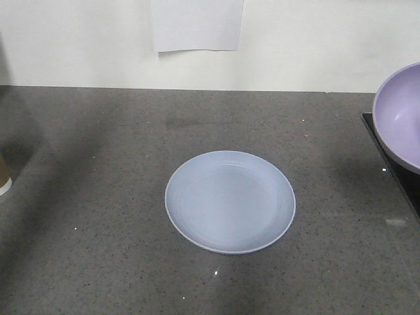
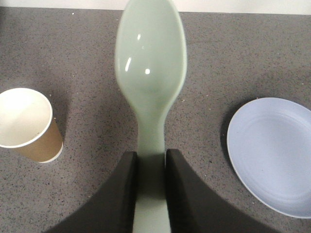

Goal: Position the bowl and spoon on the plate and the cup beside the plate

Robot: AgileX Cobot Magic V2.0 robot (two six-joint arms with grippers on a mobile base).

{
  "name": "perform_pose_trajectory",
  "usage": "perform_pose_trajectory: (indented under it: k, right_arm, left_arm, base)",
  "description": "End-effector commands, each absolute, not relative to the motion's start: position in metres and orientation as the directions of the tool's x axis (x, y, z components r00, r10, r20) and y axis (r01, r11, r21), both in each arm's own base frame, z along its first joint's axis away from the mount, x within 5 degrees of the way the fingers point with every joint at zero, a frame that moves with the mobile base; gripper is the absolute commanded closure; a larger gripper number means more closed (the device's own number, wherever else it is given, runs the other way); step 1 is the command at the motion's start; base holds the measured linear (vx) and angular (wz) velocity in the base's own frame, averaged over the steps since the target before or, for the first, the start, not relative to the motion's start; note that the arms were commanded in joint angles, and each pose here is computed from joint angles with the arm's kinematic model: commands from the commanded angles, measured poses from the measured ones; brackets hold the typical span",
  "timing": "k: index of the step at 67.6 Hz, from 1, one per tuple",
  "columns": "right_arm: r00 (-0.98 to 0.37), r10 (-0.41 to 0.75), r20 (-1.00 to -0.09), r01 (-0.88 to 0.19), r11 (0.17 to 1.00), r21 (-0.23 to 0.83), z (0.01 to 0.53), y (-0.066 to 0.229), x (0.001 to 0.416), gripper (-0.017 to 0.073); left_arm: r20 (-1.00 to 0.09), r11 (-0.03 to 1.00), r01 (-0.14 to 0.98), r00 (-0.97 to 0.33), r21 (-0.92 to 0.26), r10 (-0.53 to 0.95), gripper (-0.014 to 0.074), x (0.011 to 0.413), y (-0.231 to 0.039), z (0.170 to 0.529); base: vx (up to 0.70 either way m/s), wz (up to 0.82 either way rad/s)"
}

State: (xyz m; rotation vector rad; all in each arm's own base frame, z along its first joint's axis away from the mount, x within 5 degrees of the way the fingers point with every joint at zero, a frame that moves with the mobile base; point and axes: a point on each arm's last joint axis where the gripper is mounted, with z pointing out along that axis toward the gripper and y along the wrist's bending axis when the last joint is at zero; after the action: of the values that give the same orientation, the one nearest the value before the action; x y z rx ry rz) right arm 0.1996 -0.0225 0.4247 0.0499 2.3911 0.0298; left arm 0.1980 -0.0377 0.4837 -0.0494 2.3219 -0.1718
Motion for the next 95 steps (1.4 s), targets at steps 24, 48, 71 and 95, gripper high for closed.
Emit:
perform_pose_trajectory:
  k: [24, 48, 71, 95]
  right_arm:
    - [-0.663, 0.037, -0.747, 0.031, 0.999, 0.022, 0.4393, -0.0232, 0.1967, 0.0566]
    - [-0.663, 0.037, -0.747, 0.031, 0.999, 0.022, 0.4393, -0.0232, 0.1967, 0.0566]
    - [-0.663, 0.037, -0.747, 0.031, 0.999, 0.022, 0.4393, -0.0232, 0.1967, 0.0566]
    - [-0.663, 0.037, -0.747, 0.031, 0.999, 0.022, 0.4393, -0.0232, 0.1967, 0.0566]
  left_arm:
    - [-0.763, 0.988, 0.033, -0.640, -0.150, -0.094, 0.0600, 0.1922, -0.0374, 0.4945]
    - [-0.763, 0.988, 0.033, -0.640, -0.150, -0.094, 0.0600, 0.1922, -0.0374, 0.4945]
    - [-0.763, 0.988, 0.033, -0.640, -0.150, -0.094, 0.0600, 0.1922, -0.0374, 0.4945]
    - [-0.763, 0.988, 0.033, -0.640, -0.150, -0.094, 0.0600, 0.1922, -0.0374, 0.4945]
  base:
    - [0.07, 0.04]
    - [0.03, 0.02]
    - [0.00, 0.00]
    - [0.00, 0.00]
